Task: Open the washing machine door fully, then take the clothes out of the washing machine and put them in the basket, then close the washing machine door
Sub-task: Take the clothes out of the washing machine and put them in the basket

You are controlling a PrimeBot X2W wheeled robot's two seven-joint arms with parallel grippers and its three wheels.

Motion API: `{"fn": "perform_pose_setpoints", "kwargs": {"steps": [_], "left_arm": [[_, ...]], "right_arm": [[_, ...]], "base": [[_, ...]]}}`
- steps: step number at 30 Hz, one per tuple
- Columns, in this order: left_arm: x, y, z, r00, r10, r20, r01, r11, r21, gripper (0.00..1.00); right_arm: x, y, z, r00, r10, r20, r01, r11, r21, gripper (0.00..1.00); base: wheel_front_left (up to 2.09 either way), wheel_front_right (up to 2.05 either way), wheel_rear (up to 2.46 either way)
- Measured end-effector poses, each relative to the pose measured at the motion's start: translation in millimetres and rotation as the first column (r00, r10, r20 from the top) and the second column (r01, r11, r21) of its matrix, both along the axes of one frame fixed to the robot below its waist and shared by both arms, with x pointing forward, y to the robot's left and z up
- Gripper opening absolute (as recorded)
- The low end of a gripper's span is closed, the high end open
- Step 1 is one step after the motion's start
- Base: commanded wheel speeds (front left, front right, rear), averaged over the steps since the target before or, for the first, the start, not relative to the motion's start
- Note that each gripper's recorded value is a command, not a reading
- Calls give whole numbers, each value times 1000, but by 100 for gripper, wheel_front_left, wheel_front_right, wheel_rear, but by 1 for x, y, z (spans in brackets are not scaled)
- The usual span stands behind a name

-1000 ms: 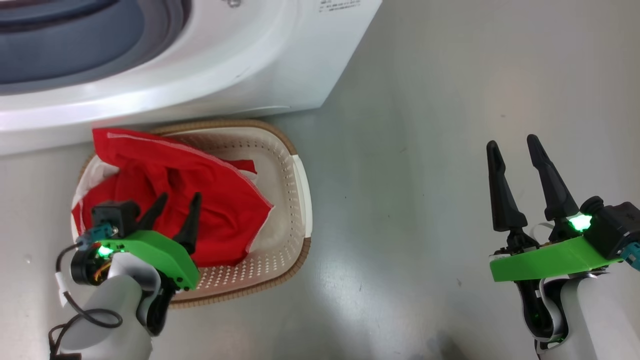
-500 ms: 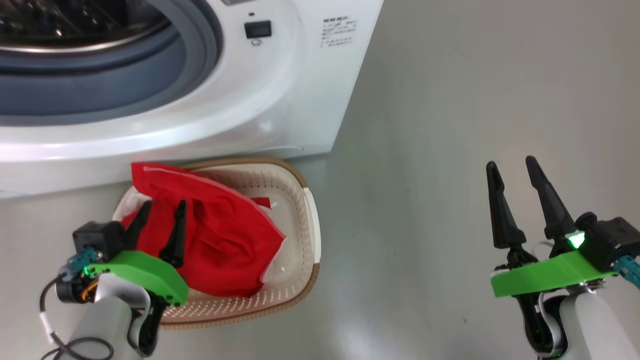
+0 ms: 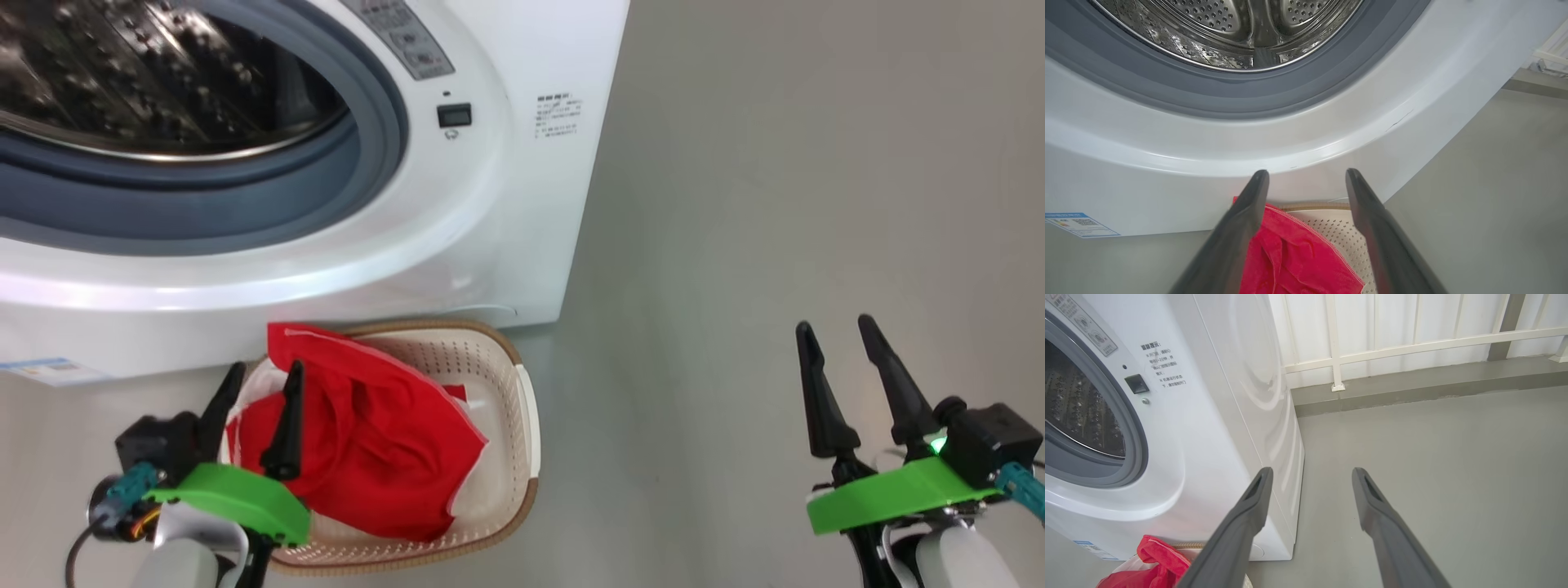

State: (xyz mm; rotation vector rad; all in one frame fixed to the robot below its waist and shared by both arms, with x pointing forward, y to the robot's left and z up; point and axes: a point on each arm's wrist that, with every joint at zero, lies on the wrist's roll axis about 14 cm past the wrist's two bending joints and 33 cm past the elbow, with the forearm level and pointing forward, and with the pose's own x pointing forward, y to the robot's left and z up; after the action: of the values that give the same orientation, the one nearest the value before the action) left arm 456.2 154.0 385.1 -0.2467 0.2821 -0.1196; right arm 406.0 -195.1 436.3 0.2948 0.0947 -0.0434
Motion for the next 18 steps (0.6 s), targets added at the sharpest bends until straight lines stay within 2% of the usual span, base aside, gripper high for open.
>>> {"fn": "perform_pose_setpoints", "kwargs": {"steps": [18], "left_arm": [[-36, 26, 68, 978, 44, 202, -57, 997, 58, 100]], "right_arm": [[-36, -9, 14, 999, -28, 20, 28, 999, -21, 100]], "base": [[0, 0, 0]]}}
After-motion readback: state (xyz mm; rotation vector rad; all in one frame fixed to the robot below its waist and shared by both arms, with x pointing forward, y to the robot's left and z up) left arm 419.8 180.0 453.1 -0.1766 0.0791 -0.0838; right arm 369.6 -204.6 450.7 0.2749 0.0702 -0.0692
